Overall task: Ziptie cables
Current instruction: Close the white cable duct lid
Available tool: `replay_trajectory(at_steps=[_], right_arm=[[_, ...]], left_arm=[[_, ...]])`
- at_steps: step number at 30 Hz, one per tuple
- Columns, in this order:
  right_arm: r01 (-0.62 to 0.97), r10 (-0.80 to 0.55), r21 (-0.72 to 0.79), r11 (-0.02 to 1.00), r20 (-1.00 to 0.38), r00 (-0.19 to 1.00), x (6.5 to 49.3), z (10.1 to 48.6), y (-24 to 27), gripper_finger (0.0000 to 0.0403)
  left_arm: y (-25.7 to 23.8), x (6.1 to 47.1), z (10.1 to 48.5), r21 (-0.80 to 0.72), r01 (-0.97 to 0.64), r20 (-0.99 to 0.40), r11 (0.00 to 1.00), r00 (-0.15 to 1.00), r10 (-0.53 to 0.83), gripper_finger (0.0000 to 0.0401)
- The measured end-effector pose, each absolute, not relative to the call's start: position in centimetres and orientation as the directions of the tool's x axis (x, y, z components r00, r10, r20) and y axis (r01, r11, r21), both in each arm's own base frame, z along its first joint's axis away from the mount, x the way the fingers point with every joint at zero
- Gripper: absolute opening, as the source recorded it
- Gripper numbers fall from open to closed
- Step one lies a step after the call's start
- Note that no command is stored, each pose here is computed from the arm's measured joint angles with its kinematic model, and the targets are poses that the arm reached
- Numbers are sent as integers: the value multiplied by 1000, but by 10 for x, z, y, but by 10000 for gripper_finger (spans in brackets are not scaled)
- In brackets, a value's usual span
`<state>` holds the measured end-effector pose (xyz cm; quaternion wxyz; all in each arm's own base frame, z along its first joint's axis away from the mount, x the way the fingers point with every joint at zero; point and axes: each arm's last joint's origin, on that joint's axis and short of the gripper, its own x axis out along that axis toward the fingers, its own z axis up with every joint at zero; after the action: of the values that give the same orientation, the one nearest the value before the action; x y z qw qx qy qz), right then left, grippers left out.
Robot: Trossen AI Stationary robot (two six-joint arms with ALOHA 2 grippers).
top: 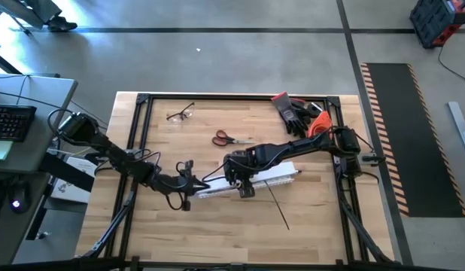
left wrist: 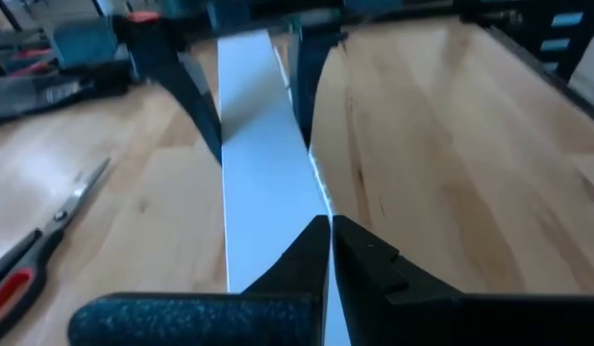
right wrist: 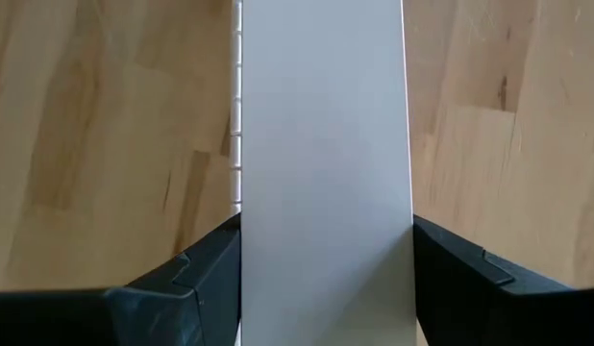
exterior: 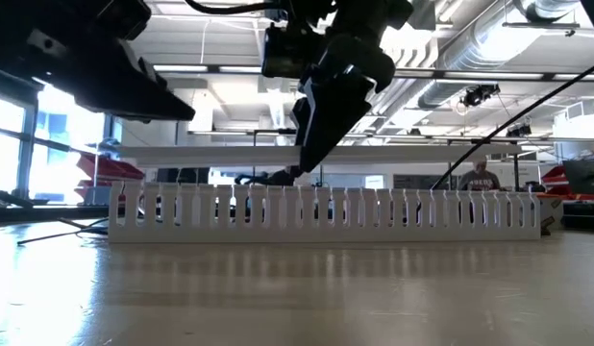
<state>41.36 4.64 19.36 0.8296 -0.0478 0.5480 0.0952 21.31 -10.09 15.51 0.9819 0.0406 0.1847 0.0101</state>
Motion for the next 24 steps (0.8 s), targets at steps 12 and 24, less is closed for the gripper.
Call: replay_trajectory(at_steps=[12, 24], right_arm=[[-209, 122, 49, 977, -929, 350, 418, 175, 52, 218], [-225, 123, 46, 973, -931, 343, 419, 174, 53, 218]], left_arm=[[-105, 208, 149, 75, -14, -413, 997, 910, 44, 0], [-106, 212, 139, 82, -22, -432, 996, 900, 55, 0]])
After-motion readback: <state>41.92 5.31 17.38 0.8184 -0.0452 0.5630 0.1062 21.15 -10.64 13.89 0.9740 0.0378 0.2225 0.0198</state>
